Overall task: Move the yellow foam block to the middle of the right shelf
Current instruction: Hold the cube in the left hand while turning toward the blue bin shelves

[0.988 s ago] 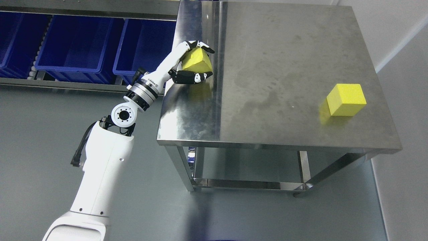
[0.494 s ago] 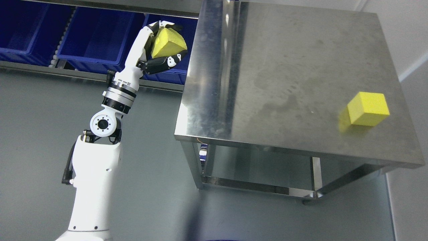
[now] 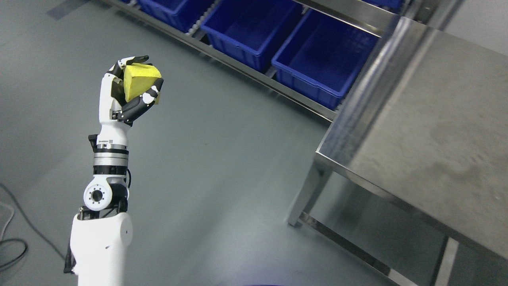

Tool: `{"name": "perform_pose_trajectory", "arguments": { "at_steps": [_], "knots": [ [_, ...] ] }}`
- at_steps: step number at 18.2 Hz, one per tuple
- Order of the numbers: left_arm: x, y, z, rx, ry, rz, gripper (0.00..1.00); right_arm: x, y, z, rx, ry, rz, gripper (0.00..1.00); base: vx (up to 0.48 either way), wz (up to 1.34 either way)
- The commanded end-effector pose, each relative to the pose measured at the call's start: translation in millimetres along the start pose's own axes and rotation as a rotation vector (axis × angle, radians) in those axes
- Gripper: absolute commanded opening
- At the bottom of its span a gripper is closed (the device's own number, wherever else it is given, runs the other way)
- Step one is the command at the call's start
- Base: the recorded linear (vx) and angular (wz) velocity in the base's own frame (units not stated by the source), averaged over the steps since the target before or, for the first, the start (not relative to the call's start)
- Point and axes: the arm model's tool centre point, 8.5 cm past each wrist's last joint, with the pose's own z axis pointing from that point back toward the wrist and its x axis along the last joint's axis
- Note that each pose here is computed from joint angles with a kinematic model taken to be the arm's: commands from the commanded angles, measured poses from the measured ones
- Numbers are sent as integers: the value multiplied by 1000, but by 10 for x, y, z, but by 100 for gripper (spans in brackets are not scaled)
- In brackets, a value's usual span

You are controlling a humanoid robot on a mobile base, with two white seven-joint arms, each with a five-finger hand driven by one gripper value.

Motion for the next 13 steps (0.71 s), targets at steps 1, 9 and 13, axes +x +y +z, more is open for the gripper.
{"name": "perform_pose_trajectory", "arguments": {
  "at_steps": [1,9,13],
  "knots": [
    [-17,386,548,148,8,45,0,-9,-119,-4,-18,-6,4,100,-58,1196],
    [-160,97,988,143,46,67,0,-9,-119,-4,-18,-6,4,100,20,1124],
    [-154,75,960,134,38,61,0,-19,-119,-3,-18,-5,4,100,107,720]
  ]
}}
